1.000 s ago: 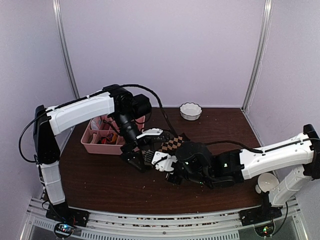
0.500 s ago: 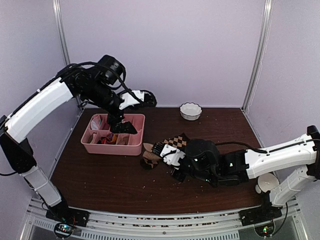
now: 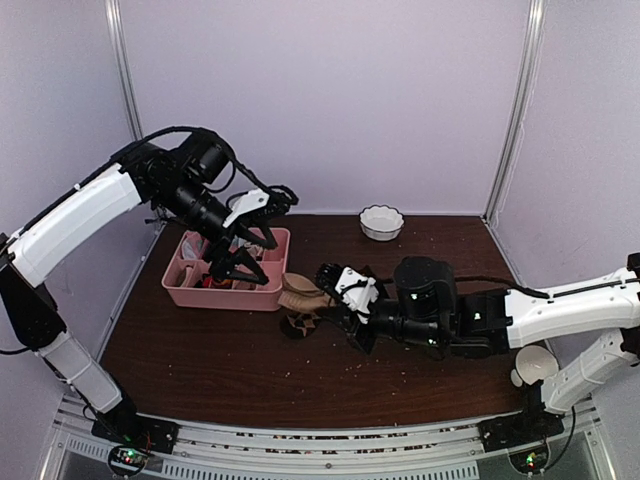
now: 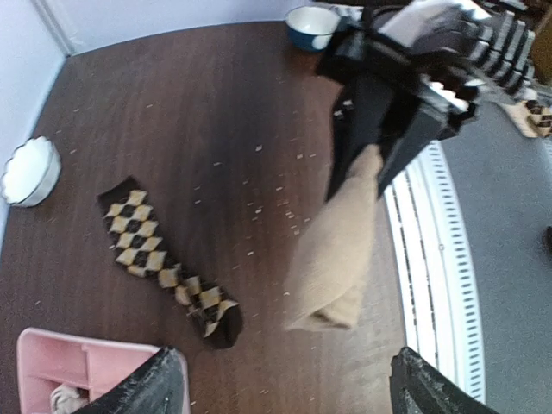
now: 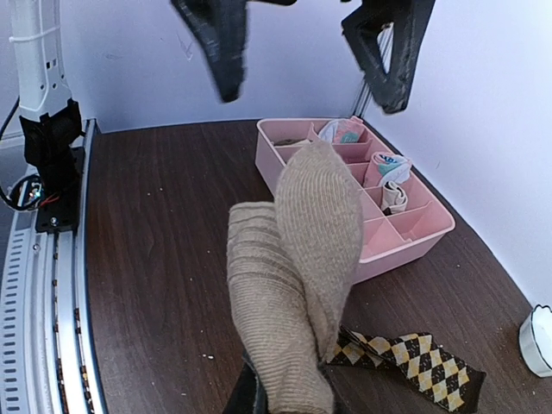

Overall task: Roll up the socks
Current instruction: Roll the sock at the center of the board.

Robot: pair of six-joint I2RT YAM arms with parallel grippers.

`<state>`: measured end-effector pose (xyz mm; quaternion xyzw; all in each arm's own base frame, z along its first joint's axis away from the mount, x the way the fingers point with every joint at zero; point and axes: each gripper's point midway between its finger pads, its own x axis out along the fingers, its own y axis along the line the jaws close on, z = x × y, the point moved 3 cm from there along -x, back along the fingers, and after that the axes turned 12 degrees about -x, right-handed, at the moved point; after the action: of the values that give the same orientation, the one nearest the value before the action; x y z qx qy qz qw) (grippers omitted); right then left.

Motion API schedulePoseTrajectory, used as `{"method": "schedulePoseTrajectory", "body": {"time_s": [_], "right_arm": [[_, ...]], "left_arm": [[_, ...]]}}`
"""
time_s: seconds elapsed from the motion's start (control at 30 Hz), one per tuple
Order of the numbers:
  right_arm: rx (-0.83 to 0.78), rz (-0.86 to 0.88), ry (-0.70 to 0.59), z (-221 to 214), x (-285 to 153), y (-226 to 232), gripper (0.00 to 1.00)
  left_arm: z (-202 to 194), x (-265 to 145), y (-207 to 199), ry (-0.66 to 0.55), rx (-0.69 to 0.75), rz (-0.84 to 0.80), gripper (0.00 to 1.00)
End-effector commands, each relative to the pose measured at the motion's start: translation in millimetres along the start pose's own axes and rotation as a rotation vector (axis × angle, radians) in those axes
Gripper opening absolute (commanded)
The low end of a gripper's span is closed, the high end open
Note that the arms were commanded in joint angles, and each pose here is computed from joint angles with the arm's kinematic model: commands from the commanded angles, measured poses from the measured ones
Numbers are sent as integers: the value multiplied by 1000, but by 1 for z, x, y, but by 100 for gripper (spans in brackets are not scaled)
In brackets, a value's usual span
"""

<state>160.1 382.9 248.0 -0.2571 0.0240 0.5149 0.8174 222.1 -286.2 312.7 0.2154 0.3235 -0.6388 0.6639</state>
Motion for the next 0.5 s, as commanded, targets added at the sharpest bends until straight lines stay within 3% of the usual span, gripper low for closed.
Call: {"method": "schedulePoseTrajectory", "body": {"time_s": [0.0, 0.23, 0.47], "right_arm": [[74, 29, -105, 20, -1, -3, 0], [82, 44, -149, 33, 4, -7, 0], [171, 41, -146, 37, 16, -17, 0]], "left_arm": [[15, 2, -41, -117, 10, -234, 85], [10, 26, -24, -101, -95, -196, 77], [11, 37, -22, -61, 5, -153, 59]]}}
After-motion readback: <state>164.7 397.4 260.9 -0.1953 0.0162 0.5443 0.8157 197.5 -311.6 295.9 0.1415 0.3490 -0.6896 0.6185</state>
